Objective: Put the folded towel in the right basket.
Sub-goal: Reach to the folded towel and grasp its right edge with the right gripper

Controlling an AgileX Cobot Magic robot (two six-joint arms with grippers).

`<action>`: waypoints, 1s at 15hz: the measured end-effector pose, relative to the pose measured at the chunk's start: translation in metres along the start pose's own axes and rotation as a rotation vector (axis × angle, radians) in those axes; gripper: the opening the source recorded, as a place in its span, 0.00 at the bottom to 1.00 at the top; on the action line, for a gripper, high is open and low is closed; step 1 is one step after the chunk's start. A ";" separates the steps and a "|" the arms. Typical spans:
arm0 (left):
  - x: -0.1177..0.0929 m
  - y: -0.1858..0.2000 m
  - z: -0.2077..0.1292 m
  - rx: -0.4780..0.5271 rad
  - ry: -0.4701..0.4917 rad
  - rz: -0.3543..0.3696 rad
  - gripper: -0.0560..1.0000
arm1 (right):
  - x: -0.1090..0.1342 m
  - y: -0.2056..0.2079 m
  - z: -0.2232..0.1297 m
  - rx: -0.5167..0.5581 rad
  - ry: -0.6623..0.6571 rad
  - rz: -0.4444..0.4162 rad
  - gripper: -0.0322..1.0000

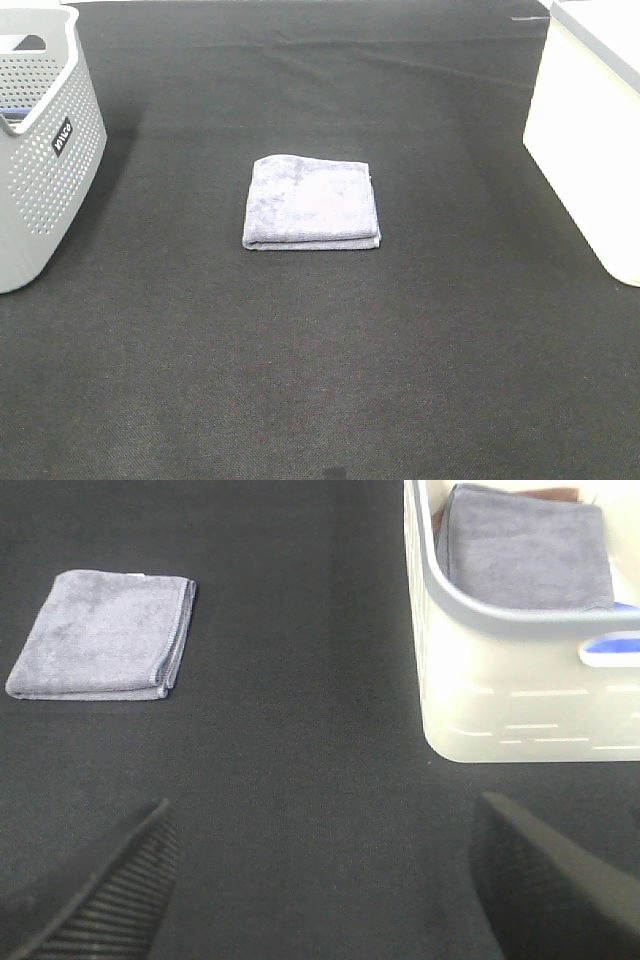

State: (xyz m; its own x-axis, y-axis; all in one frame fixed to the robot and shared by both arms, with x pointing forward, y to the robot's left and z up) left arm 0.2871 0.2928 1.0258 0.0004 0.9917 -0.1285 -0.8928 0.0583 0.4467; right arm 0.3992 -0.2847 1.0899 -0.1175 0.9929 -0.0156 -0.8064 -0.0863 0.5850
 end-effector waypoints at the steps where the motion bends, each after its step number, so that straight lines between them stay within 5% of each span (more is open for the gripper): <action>1: 0.000 0.000 0.000 0.000 0.000 0.000 0.97 | -0.002 -0.011 0.015 0.032 -0.004 0.004 0.77; 10: 0.000 0.000 0.000 0.000 0.000 0.000 0.97 | -0.008 -0.152 0.141 0.223 0.024 0.100 0.77; 15: 0.000 0.000 0.000 0.000 0.000 0.000 0.97 | 0.053 -0.238 0.150 0.370 0.156 0.244 0.77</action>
State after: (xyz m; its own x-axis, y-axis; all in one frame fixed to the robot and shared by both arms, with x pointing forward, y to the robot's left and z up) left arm 0.2871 0.2928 1.0258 0.0004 0.9917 -0.1285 -0.8928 0.0583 0.4467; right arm 0.6724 -0.1997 1.0714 -0.3868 0.9206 0.0529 -0.4872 -0.2527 0.8359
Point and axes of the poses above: a point on each arm's last joint axis where the gripper is mounted, y pointing back along that axis away from the gripper, x along the wrist's bending axis when the last joint is at zero, z = x × y, the point moved 6 cm from there along -y, pointing out along that axis toward the gripper, and after that the axes turned 4 degrees about y, right-handed, at the moved point
